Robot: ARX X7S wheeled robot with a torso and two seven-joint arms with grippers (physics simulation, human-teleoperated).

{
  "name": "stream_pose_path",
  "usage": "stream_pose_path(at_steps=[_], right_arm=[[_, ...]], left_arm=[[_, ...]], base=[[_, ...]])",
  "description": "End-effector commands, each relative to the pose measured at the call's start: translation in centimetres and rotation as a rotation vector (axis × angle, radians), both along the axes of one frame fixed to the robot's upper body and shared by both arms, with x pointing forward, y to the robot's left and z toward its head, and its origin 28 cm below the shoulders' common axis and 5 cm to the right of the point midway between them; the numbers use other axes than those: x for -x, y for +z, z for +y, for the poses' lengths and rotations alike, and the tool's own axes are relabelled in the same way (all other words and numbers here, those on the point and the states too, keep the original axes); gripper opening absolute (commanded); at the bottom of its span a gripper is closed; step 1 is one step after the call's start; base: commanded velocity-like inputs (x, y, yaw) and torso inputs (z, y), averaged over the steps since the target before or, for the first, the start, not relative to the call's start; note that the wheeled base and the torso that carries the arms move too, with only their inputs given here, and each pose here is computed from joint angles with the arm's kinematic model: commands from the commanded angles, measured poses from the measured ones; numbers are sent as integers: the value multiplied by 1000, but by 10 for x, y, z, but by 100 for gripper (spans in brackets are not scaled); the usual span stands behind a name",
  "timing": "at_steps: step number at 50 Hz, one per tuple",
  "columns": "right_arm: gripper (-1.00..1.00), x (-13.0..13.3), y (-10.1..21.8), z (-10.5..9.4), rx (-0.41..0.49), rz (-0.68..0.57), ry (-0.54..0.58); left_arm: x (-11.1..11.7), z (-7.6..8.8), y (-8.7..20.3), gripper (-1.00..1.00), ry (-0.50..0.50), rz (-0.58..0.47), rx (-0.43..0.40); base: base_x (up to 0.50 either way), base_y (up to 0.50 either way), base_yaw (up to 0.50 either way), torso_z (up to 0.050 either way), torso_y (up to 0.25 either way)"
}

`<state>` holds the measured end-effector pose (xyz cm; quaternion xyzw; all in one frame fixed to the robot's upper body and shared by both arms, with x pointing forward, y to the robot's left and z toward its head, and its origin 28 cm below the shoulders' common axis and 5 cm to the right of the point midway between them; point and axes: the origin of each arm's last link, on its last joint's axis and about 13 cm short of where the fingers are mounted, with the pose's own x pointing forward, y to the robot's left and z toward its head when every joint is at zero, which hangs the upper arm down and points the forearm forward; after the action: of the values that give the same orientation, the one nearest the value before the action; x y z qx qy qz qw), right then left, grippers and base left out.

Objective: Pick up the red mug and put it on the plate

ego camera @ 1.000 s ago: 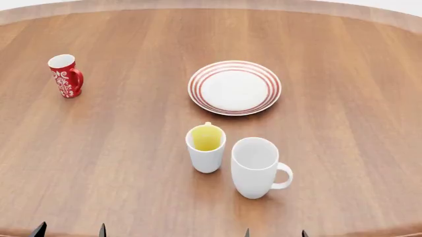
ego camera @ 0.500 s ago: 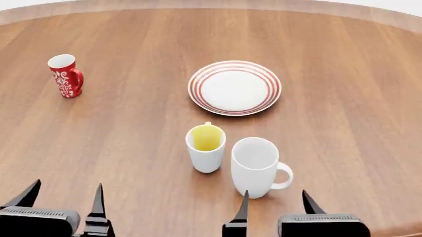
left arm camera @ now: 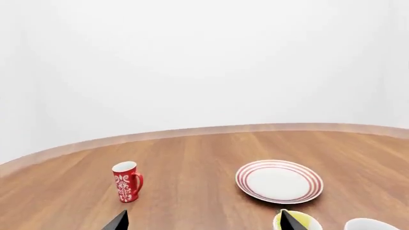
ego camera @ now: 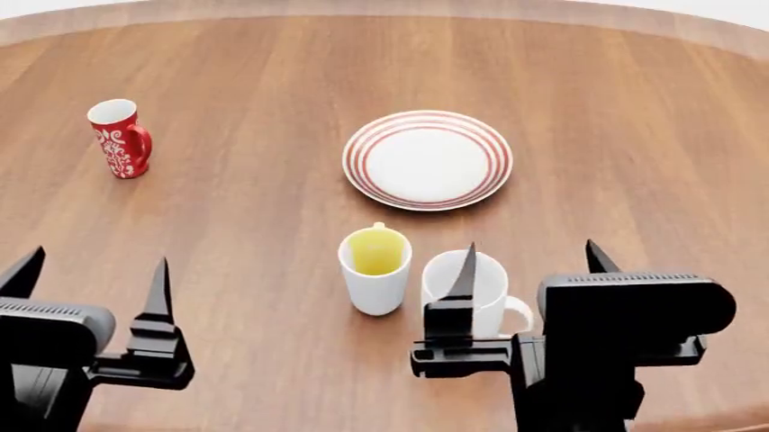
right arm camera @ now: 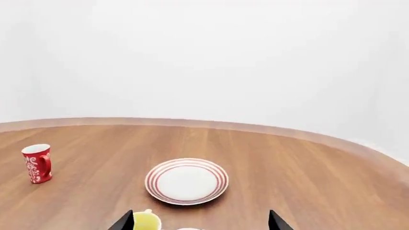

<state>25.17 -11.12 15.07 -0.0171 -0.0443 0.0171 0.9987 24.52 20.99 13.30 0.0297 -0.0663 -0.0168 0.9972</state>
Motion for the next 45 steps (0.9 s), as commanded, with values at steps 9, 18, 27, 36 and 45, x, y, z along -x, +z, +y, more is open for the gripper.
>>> stream_pose_path(at_steps=[9, 18, 27, 36, 45], right_arm=[[100, -31, 32, -49, 2, -17, -379], [100, -35, 35, -60, 9, -18, -439], [100, -35, 38, -64, 0, -1, -471], [100, -37, 42, -63, 5, 6, -467], [100, -37, 45, -61, 12, 11, -460]], left_arm=[[-2, 2, 4, 100, 5, -7, -3], [-2, 4, 5, 100, 11, -7, -4], [-2, 4, 4, 100, 11, -7, -4], [-2, 6, 5, 100, 15, -11, -2], [-2, 6, 5, 100, 20, -12, -2]], base=[[0, 0, 0, 0, 0], [0, 0, 0, 0, 0], [4, 0, 0, 0, 0], [473, 0, 0, 0, 0], [500, 0, 0, 0, 0]])
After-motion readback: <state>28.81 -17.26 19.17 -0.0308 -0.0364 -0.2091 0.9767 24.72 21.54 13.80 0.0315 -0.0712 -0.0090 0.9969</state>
